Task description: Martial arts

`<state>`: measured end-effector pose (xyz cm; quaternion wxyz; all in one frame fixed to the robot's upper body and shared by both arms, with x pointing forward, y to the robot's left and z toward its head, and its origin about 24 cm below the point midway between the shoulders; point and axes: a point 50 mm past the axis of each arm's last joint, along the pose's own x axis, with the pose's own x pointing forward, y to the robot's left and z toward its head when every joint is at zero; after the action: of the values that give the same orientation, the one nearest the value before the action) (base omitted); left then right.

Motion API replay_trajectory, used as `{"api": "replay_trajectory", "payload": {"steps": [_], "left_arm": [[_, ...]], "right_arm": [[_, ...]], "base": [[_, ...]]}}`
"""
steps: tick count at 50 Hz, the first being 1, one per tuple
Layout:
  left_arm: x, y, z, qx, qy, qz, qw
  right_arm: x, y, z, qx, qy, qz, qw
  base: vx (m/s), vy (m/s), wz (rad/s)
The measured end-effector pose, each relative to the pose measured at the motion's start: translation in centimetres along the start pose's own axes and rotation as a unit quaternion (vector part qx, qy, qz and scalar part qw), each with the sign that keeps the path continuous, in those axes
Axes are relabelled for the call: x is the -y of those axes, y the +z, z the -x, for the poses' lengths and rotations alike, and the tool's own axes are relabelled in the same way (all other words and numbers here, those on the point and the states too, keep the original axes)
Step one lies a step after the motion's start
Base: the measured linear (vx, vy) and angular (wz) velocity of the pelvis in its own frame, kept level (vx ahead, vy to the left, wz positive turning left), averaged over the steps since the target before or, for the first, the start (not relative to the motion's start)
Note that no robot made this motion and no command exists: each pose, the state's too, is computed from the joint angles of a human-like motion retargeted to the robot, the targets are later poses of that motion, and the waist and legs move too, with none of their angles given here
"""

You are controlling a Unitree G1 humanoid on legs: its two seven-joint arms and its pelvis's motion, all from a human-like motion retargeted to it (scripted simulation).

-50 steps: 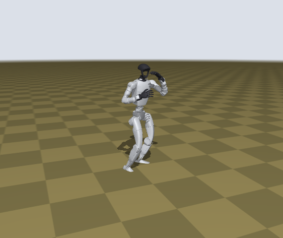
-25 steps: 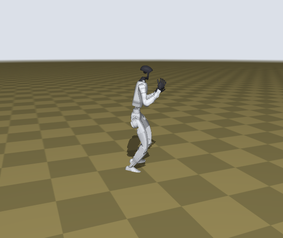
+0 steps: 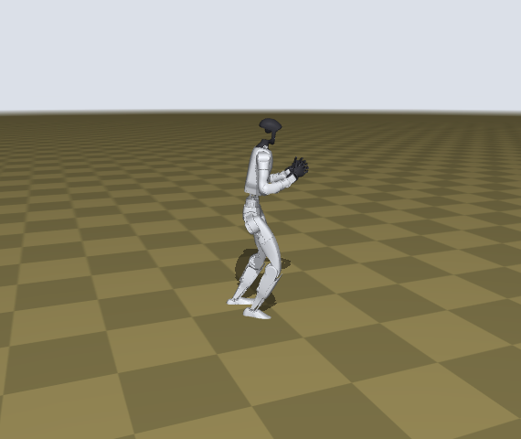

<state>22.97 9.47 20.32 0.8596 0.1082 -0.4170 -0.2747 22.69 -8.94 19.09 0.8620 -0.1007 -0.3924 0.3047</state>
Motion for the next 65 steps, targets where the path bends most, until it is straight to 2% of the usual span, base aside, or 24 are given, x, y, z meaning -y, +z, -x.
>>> {"api": "replay_trajectory", "payload": {"steps": [8,13,20,33,38,45,55,61,65], "left_arm": [[0.3,-0.2,1.2,-0.024,0.001,0.037,0.999],[1.2,-0.6,2.0,-0.043,-0.014,0.090,0.995],[2.2,-1.4,3.2,-0.071,-0.033,0.188,0.979],[1.9,-3.4,4.6,-0.100,0.037,0.283,0.953],[3.4,-4.0,5.4,-0.107,0.043,0.353,0.928],[6.3,-4.6,5.7,-0.112,0.035,0.443,0.889],[6.9,-5.1,5.5,-0.122,0.037,0.443,0.888],[5.1,-5.6,6.9,-0.143,0.120,0.407,0.894],[4.8,-6.5,7.7,-0.164,0.199,0.426,0.867]], "right_arm": [[-1.3,-2.9,2.7,-0.093,-0.004,-0.055,0.994],[-1.8,-3.9,3.5,-0.120,-0.021,-0.097,0.988],[-2.7,-3.7,2.6,-0.105,0.009,-0.149,0.983],[-1.6,-1.6,-2.0,-0.022,0.056,-0.087,0.994],[-2.3,-3.4,0.3,-0.082,0.053,-0.139,0.986],[-2.9,-5.8,6.5,-0.204,0.017,-0.200,0.958],[-3.3,-6.5,11.5,-0.288,-0.027,-0.214,0.933],[-2.1,-6.8,12.0,-0.304,-0.086,-0.172,0.933],[-0.9,-7.0,12.9,-0.328,-0.148,-0.106,0.927]], "base": [[-0.16,0.08,0.03],[-0.18,-0.01,0.44],[-0.20,-0.12,0.73],[-0.37,-0.29,1.99],[-0.59,-0.17,3.23],[-0.55,0.12,4.61],[-0.41,0.36,4.07],[-0.15,0.46,2.28],[0.01,0.46,3.02]]}}
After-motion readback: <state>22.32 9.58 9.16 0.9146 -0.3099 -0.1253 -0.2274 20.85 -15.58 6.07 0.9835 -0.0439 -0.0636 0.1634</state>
